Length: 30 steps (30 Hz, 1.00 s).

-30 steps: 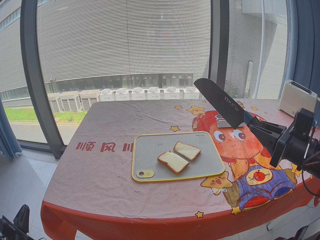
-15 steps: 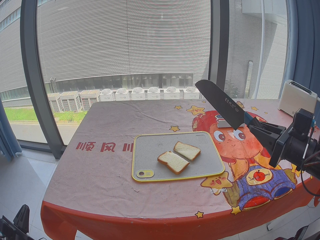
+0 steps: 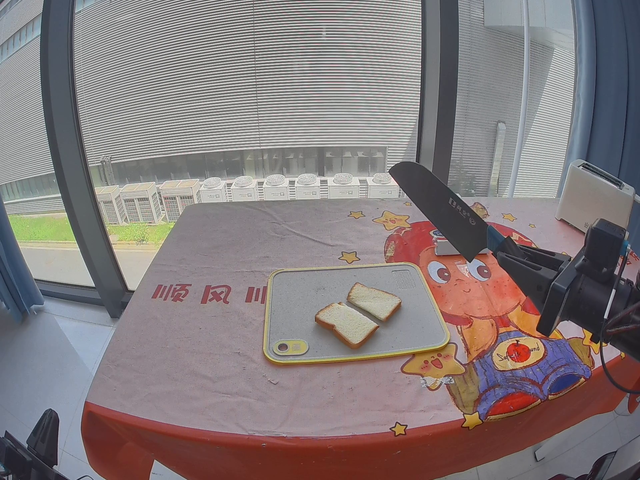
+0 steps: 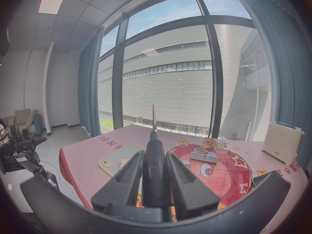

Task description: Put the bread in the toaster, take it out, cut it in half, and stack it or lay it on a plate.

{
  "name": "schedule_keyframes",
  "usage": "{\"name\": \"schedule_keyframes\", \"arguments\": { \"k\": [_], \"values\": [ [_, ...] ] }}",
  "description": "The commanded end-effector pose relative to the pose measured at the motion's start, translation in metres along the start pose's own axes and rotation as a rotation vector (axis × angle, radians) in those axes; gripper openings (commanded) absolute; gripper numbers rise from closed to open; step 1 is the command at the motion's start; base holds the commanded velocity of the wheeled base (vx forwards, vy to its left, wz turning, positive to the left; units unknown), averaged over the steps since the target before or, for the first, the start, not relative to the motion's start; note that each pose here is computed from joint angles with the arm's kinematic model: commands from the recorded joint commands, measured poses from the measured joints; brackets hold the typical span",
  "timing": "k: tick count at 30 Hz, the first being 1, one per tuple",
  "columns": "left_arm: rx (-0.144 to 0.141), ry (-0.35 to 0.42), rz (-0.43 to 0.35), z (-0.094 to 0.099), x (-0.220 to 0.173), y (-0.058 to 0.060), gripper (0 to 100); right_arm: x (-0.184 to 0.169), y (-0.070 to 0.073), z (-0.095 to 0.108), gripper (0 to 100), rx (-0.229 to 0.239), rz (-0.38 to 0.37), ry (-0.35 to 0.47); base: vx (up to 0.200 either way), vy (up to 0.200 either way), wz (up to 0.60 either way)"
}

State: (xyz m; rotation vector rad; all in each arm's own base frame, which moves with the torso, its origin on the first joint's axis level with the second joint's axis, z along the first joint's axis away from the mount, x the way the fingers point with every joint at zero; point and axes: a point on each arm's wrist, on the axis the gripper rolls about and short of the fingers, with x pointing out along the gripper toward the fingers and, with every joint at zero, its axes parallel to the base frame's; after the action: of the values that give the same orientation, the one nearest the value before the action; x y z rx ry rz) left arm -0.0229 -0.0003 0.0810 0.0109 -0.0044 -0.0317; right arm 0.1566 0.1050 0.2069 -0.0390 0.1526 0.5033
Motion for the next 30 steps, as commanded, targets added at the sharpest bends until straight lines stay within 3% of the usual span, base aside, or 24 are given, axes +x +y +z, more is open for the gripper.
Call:
{"name": "schedule_keyframes", "arguments": {
  "k": [1, 12, 30],
  "values": [
    [0.0, 0.001, 0.001, -0.0052, 0.0001, -0.0001, 0, 0.0009, -0.0004, 0.0005, 0, 0.0, -0.004, 0.0, 0.0, 0.0, 0.0],
    [0.0, 0.001, 0.001, -0.0052, 0.0001, -0.0001, 0, 0.003, -0.0051, 0.0007, 0, 0.004, -0.06, -0.001, 0.0, 0.0, 0.0],
    [0.0, 0.001, 0.001, -0.0052, 0.0001, -0.0001, 0, 0.0032, -0.008, 0.0009, 0, 0.006, -0.072, -0.002, 0.0, 0.0, 0.0]
  ]
}}
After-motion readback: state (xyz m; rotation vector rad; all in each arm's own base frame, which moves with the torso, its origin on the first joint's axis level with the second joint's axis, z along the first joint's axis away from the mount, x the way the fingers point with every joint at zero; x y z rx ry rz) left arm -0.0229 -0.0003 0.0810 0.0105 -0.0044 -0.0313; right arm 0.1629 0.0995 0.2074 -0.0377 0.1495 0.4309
